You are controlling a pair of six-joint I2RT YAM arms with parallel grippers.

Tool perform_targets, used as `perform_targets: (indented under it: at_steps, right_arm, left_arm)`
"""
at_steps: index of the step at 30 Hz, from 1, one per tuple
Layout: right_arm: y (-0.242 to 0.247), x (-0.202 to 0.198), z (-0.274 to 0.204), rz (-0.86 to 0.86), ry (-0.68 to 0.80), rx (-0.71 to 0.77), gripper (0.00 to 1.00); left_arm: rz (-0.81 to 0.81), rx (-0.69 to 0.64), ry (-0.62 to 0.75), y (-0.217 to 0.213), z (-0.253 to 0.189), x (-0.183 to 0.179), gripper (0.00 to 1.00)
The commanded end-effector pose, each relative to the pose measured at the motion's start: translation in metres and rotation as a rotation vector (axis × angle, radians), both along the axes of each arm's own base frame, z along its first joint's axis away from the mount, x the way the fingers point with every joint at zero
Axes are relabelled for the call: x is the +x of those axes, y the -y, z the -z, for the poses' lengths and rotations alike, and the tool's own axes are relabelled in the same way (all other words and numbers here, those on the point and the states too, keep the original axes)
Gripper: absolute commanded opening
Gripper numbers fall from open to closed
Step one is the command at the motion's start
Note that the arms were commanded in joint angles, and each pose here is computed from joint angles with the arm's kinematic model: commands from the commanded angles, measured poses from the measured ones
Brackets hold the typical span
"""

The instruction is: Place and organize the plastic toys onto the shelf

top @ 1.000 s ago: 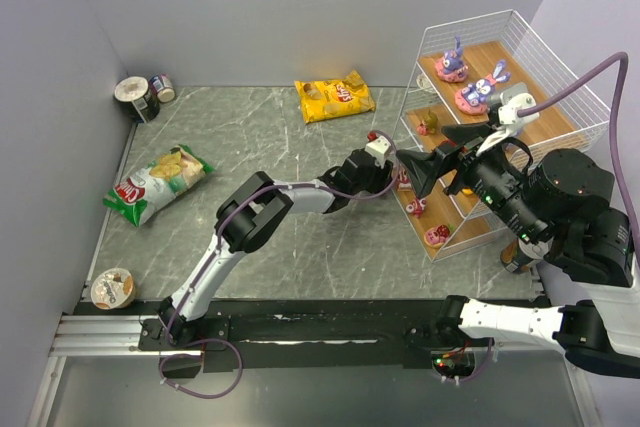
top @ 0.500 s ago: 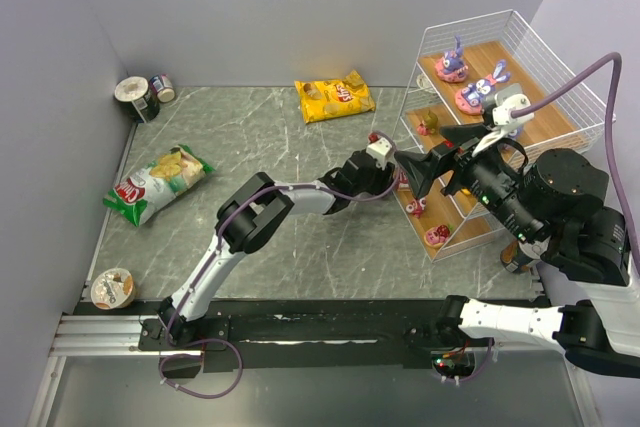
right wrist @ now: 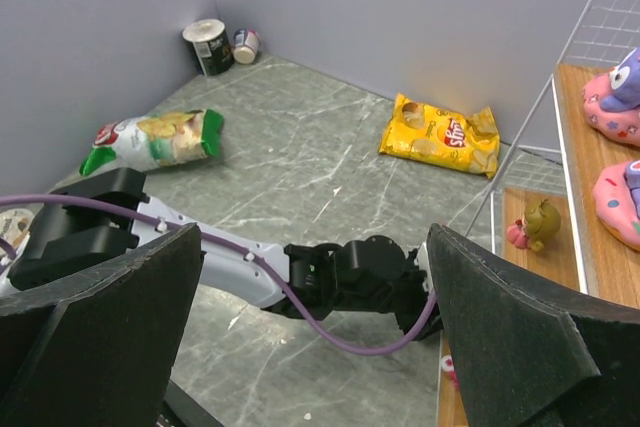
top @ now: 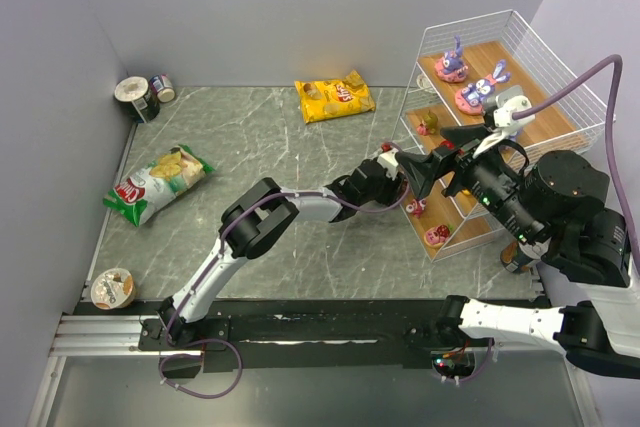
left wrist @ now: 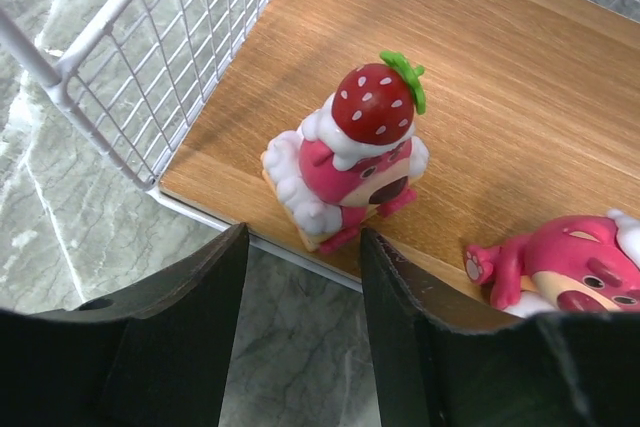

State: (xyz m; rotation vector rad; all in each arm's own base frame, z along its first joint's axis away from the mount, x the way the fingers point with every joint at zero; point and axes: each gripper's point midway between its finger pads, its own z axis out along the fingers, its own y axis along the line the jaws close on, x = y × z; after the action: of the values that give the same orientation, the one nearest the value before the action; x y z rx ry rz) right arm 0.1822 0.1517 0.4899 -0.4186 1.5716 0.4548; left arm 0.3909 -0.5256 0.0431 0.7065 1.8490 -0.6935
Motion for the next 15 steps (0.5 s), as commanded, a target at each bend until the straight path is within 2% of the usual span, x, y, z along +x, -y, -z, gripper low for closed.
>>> perform_targets:
  at_steps: [1, 10, 15]
  right_arm:
    - [0.004, 0.002, -0.009, 0.019, 0.023, 0.032, 1.0]
    - [0.003, 0.002, -0.008, 0.02, 0.017, 0.036, 1.0]
    - [0.003, 0.002, -0.008, 0.021, 0.019, 0.033, 1.0]
  left_arm:
    - [-0.021, 0.016, 0.009, -0.005, 0.0, 0.003, 0.52]
    - [-0.085, 0.022, -0.006, -0.006, 0.002, 0.016, 0.45]
    - [-0.083, 0.022, -0.009, -0.007, 0.002, 0.016, 0.44]
